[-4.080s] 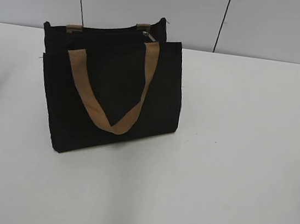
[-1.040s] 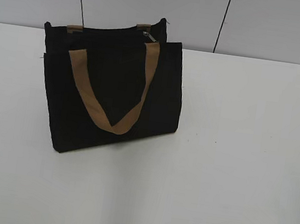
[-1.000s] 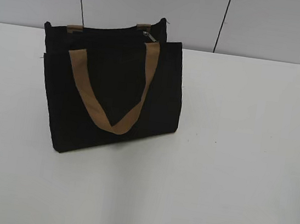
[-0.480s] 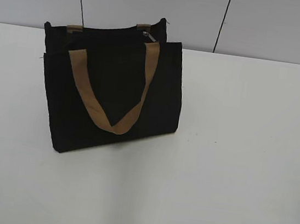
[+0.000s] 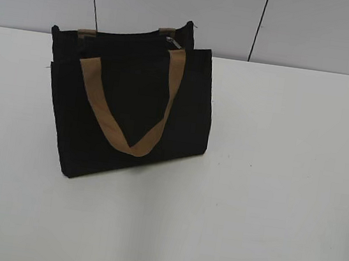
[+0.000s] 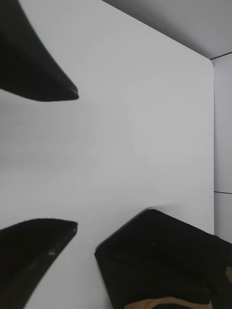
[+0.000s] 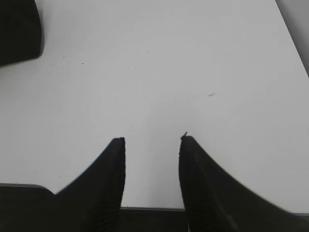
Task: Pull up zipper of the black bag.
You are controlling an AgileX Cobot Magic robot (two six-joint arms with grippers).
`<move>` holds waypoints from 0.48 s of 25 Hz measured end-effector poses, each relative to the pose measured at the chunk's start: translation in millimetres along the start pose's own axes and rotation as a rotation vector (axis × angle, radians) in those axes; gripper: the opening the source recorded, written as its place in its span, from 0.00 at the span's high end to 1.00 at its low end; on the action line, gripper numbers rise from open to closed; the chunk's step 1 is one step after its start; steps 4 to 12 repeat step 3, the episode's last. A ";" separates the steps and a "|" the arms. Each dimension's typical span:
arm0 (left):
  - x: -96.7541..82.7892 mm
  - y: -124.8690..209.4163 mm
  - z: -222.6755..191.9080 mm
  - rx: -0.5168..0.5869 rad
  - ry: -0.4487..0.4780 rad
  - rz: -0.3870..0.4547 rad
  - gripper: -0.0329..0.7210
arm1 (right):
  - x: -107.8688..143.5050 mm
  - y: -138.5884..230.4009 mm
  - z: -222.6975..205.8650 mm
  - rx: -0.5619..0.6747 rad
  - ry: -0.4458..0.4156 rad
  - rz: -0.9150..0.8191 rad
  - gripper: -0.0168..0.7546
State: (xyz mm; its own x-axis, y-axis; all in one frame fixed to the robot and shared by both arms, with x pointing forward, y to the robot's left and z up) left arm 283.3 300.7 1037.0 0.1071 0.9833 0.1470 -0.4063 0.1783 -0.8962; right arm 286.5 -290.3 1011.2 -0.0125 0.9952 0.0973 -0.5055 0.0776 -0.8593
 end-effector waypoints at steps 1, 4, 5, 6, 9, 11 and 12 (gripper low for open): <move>0.0 0.0 0.0 0.000 0.000 0.000 0.21 | 0.0 0.0 0.0 0.000 0.000 0.000 0.61; 0.0 0.0 0.0 0.000 0.000 0.000 0.21 | 0.0 0.0 0.0 0.000 0.000 0.000 0.61; 0.0 0.0 0.0 0.000 0.000 0.000 0.21 | 0.0 0.0 0.0 0.000 0.000 0.000 0.61; 0.0 0.0 0.0 0.000 0.000 0.000 0.21 | 0.0 0.0 0.0 0.000 0.000 0.000 0.61; 0.0 0.0 0.0 0.000 0.000 0.000 0.21 | 0.0 0.0 0.0 0.000 0.000 0.000 0.61; 0.0 0.0 0.0 0.000 0.000 0.000 0.21 | 0.0 0.0 0.0 0.000 0.000 0.000 0.61; 0.0 0.0 0.0 0.000 0.000 0.000 0.21 | 0.0 0.0 0.0 0.000 0.000 0.000 0.61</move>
Point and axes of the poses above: a point on each arm's last joint axis where the gripper is mounted, z pointing back along that axis away from the gripper, x along the wrist's bending axis when the last joint is at zero, y = z × x, the point moved 6 cm from there along -z, pointing out along that axis toward the gripper, and after that the axes turned 8 degrees about -z, right-handed, at the moved point
